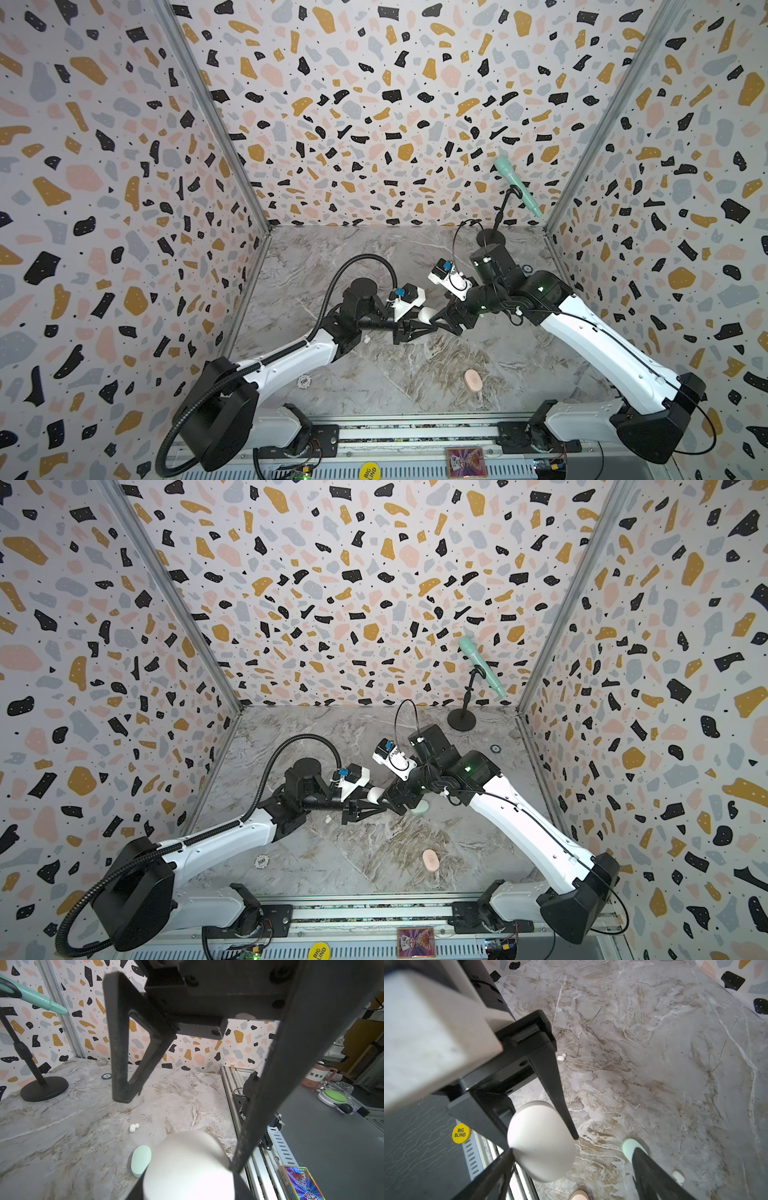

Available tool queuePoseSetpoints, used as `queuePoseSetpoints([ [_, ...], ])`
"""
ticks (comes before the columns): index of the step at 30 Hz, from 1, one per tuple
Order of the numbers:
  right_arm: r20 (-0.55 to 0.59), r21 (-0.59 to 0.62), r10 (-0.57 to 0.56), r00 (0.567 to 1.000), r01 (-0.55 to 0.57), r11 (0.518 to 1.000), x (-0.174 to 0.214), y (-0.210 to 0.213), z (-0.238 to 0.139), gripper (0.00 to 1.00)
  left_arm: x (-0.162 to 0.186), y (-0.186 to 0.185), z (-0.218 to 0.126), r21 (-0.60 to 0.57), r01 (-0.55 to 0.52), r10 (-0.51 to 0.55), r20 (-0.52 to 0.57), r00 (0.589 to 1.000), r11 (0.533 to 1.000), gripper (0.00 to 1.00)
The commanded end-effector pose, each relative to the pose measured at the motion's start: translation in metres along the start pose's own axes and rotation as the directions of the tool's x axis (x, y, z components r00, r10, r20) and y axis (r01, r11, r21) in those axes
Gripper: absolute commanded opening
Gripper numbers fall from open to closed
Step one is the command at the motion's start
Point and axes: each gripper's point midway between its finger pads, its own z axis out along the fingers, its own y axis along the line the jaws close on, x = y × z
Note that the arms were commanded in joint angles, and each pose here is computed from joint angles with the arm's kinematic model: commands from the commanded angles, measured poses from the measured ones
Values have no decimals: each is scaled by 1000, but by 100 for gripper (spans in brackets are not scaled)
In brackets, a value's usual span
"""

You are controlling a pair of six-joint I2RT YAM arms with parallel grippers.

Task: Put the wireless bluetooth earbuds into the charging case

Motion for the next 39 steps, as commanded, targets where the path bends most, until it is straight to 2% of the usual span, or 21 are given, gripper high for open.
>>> queuePoseSetpoints([
  [1,-14,-4,-23,1000,23,1000,4,1,3,89,-37,-8,-3,19,-107,105,76,992,994,35],
  [4,-7,-23,-30,1000,29,999,2,5,2,89,-37,-7,-3,18,-109,107,75,991,994,35],
  [13,-6,87,7,1000,-6,996,1,-18,-1,89,-37,-10,-5,23,-110,108,75,991,994,35],
  [18,34,128,20,999,-24,991,-10,-31,-11,89,-37,-11,-5,24,-109,107,75,991,994,35],
  [39,56,214,79,995,-90,973,-20,-62,-16,89,-41,-14,-6,37,-101,97,96,991,994,34],
])
